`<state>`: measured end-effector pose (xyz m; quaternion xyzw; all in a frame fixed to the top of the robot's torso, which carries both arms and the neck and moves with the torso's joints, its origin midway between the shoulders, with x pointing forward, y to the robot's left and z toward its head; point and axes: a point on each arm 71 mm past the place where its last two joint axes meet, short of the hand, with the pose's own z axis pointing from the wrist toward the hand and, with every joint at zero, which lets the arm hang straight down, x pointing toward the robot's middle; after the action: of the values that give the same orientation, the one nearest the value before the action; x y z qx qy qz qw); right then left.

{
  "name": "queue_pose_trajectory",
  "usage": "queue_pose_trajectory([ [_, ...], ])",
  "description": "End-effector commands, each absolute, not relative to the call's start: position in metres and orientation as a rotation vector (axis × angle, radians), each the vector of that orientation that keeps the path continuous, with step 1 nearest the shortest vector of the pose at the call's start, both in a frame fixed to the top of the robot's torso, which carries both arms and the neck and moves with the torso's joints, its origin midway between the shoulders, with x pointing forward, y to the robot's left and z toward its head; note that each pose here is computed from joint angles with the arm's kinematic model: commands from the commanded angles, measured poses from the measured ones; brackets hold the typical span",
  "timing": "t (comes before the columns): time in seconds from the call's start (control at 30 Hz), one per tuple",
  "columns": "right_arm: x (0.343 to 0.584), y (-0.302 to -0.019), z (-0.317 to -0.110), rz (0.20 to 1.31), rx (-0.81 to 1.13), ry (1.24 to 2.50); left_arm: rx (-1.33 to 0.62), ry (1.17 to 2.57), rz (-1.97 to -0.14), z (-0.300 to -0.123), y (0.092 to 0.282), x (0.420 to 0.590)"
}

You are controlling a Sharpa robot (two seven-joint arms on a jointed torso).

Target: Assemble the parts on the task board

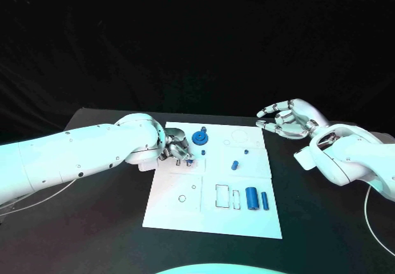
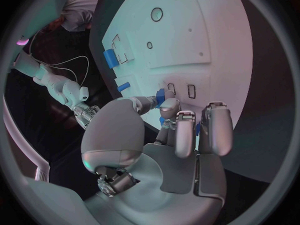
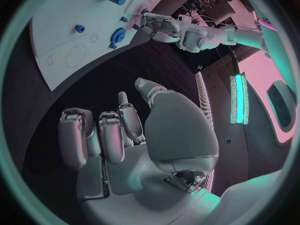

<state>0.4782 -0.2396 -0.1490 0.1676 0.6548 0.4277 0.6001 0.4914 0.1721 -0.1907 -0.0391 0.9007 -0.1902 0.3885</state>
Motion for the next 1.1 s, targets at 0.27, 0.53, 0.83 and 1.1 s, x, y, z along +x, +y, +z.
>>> queue_pose_trajectory([
  [0.27,0.477,-0.239,-0.150,0.999,0.380,1.532,-0.043,2.247,-0.443,-0.195,0.168,0.493],
  [0.53,0.477,-0.239,-0.151,0.999,0.380,1.532,-0.016,2.280,-0.421,-0.199,0.169,0.492],
  [0.83,0.477,-0.239,-0.151,0.999,0.380,1.533,0.013,2.296,-0.394,-0.201,0.170,0.492],
  [1.1,0.477,-0.239,-0.151,0.999,0.380,1.533,0.026,2.309,-0.387,-0.202,0.170,0.491],
])
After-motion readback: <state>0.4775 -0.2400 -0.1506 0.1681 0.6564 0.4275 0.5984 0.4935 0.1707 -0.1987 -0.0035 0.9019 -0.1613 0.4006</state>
